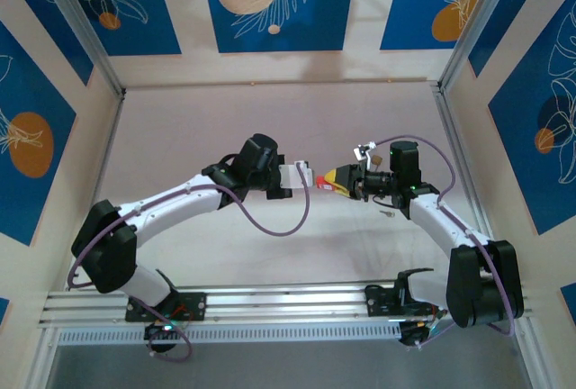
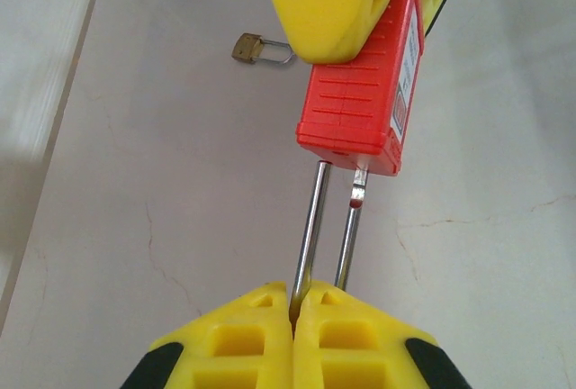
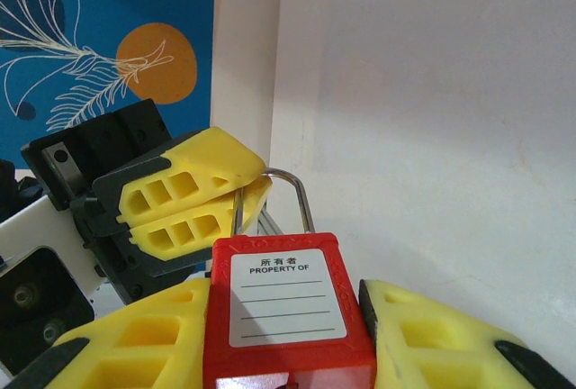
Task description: Unlock with the key
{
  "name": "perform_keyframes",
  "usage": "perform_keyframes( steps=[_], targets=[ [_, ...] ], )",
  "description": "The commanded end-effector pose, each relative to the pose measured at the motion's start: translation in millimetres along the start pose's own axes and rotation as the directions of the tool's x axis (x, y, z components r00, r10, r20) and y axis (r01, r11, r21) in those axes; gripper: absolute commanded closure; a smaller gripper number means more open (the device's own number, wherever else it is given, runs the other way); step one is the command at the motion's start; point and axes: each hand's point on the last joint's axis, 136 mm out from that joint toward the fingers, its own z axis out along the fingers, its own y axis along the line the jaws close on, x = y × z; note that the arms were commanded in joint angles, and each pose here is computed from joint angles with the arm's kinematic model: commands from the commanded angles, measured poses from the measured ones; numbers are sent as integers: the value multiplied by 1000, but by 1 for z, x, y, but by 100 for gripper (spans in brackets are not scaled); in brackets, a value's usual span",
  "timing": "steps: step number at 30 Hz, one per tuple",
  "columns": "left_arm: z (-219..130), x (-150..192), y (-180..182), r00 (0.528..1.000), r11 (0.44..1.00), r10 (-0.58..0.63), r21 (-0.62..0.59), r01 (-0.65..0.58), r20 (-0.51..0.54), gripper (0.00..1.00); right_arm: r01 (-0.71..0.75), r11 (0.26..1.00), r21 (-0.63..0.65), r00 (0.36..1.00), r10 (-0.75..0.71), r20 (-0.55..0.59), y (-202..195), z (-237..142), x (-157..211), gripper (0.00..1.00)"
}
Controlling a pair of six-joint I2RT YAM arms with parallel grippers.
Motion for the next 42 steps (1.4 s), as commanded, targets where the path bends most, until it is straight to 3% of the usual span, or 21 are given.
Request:
perform_keyframes(
  steps=[1,13,16,20,24,29,36,40,42],
  targets=[
    [-12,25,21,996,998,-10,-70,4,-88,100,-3,1000,-22,1000,3,-22,5,-6,7,88],
    [-17,25,21,996,997,-38,-76,32,-76,100,-14,1000,-14,1000,14,3,1,-10,1,88],
    [-20,16,9,994,994,-106,-24,105,-28,84,-16,1000,-18,1000,16,12,2,-9,-5,88],
    [-24,22,-12,990,991,-135,13,136,-31,69,-10,1000,-20,1000,10,21,5,-7,-12,88],
    [-32,29,-15,989,990,-140,-30,139,-36,57,-7,1000,-21,1000,8,19,7,-6,-15,88],
    [-35,13,-3,990,982,-138,-128,142,37,47,-11,1000,-13,1000,12,15,7,0,-16,88],
    [-25,-23,4,993,928,74,-371,-33,96,41,-54,998,8,998,54,33,5,5,-18,88],
    [-11,-49,-13,956,850,279,-487,-200,95,23,-108,994,31,993,106,58,-1,7,-22,88],
    [-5,-58,-11,942,793,325,-567,-223,83,16,-126,992,30,990,124,60,-3,9,-21,88]
  ],
)
